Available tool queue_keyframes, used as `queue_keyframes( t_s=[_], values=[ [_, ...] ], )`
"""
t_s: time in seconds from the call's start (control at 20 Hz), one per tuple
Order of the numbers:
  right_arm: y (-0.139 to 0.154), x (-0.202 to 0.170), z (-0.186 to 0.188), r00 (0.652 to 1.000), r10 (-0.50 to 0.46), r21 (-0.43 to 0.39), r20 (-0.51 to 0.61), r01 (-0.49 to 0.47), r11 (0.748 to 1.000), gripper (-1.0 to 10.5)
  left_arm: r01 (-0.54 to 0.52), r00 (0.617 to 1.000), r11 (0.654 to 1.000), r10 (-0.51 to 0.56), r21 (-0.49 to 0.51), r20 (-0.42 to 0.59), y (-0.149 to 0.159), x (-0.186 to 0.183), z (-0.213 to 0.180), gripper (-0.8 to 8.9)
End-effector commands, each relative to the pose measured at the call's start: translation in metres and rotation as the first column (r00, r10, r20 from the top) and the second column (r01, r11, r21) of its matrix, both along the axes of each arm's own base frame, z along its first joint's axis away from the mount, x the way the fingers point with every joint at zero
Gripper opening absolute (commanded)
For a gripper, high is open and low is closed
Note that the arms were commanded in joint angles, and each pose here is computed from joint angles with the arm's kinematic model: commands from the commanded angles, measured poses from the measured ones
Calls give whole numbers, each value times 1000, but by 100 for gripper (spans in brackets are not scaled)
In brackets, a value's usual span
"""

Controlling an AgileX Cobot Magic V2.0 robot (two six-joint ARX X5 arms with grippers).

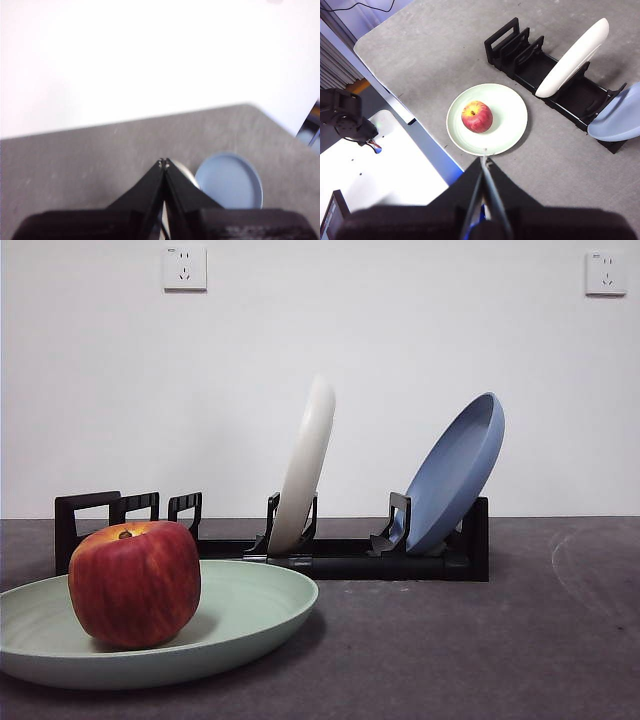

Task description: Take the green plate from the plate rack,put the plate on the table,take the apple from the table,put the apple in the plate

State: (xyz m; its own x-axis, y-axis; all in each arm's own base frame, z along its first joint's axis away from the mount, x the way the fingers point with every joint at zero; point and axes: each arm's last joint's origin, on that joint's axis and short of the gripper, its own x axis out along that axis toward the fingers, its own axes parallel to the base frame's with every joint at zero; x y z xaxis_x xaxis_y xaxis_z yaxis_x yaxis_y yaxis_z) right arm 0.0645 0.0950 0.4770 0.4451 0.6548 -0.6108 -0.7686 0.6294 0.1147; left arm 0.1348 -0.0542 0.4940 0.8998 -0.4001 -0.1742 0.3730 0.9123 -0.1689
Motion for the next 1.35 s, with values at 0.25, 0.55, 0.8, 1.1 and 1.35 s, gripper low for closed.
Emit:
queue_keyframes(
  t_s=[0.25,0.55,0.8,1.1,1.35],
  values=[
    [-1,-1,-3,1000,-1,-24,-16,1,1000,1,-24,985,999,18,29,173,24,4,-111,-4],
    [-1,-1,-3,1000,-1,-24,-16,1,1000,1,-156,966,987,143,48,217,44,-37,-231,-4],
    [-1,-1,-3,1000,-1,-24,-16,1,1000,1,-171,951,982,143,82,274,46,-49,-291,-4],
    [1,1,-3,1000,-21,-38,-6,21,999,1,-175,966,977,147,120,213,46,-38,-330,-4],
    [1,2,-3,1000,-30,-42,0,30,999,1,-156,985,969,138,190,105,46,-39,-343,-4]
  ],
)
